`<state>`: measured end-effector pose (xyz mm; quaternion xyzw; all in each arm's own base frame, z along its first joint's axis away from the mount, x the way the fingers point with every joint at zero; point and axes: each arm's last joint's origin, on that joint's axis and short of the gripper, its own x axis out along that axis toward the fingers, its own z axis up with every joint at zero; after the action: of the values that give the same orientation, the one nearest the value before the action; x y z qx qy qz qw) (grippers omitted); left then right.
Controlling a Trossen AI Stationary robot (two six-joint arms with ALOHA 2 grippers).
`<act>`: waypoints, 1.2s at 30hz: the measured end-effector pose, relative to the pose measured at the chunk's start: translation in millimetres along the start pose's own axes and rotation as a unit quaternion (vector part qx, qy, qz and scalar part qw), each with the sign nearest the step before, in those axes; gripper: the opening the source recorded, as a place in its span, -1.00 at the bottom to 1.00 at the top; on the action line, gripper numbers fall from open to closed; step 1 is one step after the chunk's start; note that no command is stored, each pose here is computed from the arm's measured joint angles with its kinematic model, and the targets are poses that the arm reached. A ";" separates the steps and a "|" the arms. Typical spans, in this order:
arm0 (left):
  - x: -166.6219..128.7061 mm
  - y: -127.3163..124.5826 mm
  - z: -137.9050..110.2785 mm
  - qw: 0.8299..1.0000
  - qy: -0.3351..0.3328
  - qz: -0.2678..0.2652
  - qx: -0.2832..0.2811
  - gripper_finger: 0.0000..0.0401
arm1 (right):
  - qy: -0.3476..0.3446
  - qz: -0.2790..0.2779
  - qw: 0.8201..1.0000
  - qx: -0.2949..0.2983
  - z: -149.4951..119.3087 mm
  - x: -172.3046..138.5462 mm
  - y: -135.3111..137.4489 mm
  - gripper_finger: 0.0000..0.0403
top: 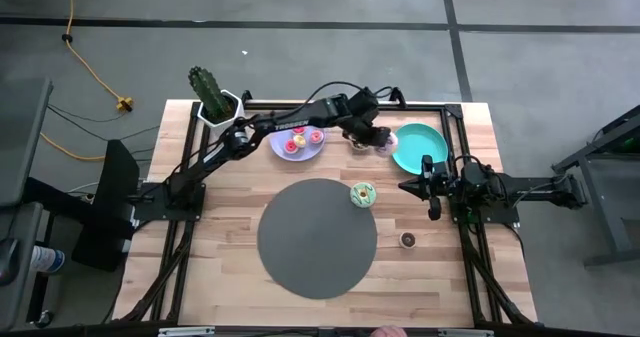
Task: Pick & Place donuts
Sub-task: Put the large purple doughnut on the blue plate
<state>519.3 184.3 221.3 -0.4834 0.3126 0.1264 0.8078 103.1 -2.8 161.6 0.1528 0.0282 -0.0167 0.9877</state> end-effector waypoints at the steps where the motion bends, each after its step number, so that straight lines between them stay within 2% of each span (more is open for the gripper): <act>1: 3.1 1.0 0.3 1.000 -0.006 -0.001 -0.008 -0.59 | 0.000 0.000 1.000 0.000 0.0 0.0 0.0 -1.00; 6: 10.4 3.3 -1.1 0.999 -0.028 0.014 -0.037 -0.59 | 0.000 0.000 1.000 0.000 0.0 0.0 0.0 -1.00; 9: 9.7 2.5 0.0 0.999 -0.038 0.016 -0.033 -0.59 | 0.000 0.000 1.000 0.000 0.0 0.0 0.0 -1.00; 17: 4.1 -6.5 -0.2 0.999 0.008 -0.036 0.037 -0.59 | 0.000 0.000 1.000 0.000 -0.1 0.0 -0.1 -1.00; 22: -7.1 -10.9 -13.5 0.995 0.066 -0.008 0.077 -0.59 | 0.000 0.000 1.000 0.000 0.0 0.0 0.0 -1.00; 25: -20.0 -14.7 -20.4 0.987 0.091 0.022 0.127 -0.59 | 0.000 0.000 1.000 0.000 0.0 0.0 0.0 -1.00; 29: -41.2 -17.5 -30.4 0.967 0.133 0.073 0.202 -0.59 | 0.000 0.000 1.000 0.000 0.0 0.0 0.0 -1.00; 36: -75.9 -27.0 -42.2 0.932 0.177 0.137 0.283 -0.59 | 0.000 0.000 1.000 0.000 -0.1 0.1 -0.1 -1.00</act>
<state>458.2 141.9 273.6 -0.2013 0.5370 0.0545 0.8174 103.1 -2.8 161.5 0.1529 0.0285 -0.0171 0.9877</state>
